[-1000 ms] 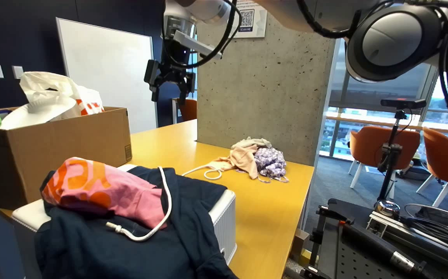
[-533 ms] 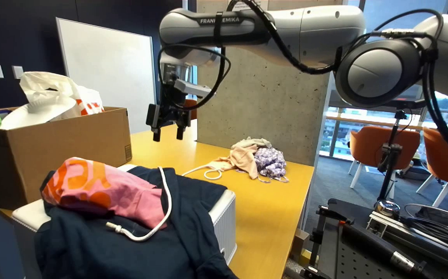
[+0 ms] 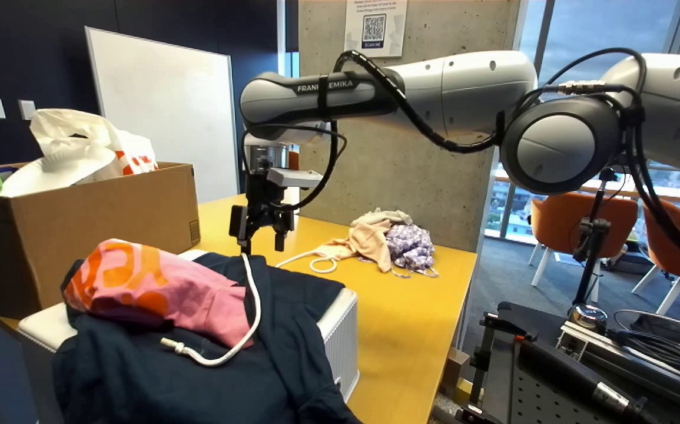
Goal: Put the pink shirt on the organization bin
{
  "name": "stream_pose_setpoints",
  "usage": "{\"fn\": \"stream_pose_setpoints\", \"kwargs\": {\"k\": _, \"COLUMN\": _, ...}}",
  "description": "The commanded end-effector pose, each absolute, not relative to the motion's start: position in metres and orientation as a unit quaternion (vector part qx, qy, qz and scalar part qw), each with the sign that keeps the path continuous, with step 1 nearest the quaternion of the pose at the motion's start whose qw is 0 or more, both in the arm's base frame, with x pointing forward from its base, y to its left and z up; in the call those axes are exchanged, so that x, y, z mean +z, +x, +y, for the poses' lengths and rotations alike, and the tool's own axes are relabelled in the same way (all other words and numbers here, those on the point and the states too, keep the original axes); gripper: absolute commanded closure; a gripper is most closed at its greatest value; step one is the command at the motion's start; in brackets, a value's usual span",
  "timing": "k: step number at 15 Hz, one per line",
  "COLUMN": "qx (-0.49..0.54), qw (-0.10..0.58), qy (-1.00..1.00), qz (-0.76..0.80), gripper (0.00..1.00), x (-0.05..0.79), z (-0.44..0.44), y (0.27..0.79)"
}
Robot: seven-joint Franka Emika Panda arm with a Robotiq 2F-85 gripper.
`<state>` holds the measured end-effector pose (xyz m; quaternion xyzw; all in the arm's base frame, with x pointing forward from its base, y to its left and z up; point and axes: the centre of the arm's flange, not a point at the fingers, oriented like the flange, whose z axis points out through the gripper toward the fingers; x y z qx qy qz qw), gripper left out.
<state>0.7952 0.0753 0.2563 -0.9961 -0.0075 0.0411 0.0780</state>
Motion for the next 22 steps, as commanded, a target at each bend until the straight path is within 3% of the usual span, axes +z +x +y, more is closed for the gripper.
{"fn": "stream_pose_setpoints", "kwargs": {"k": 1, "qx": 0.038, "qw": 0.078, "qy": -0.996, "qz": -0.008, "gripper": 0.00, "x": 0.259, "z": 0.075, "y": 0.796}}
{"fn": "stream_pose_setpoints", "kwargs": {"k": 9, "qx": 0.014, "qw": 0.112, "qy": -0.994, "qz": -0.006, "gripper": 0.00, "x": 0.287, "z": 0.101, "y": 0.805}}
{"fn": "stream_pose_setpoints", "kwargs": {"k": 15, "qx": 0.023, "qw": 0.126, "qy": -0.992, "qz": -0.006, "gripper": 0.00, "x": 0.292, "z": 0.136, "y": 0.778}}
{"fn": "stream_pose_setpoints", "kwargs": {"k": 22, "qx": 0.010, "qw": 0.123, "qy": -0.992, "qz": 0.029, "gripper": 0.00, "x": 0.327, "z": 0.115, "y": 0.773}}
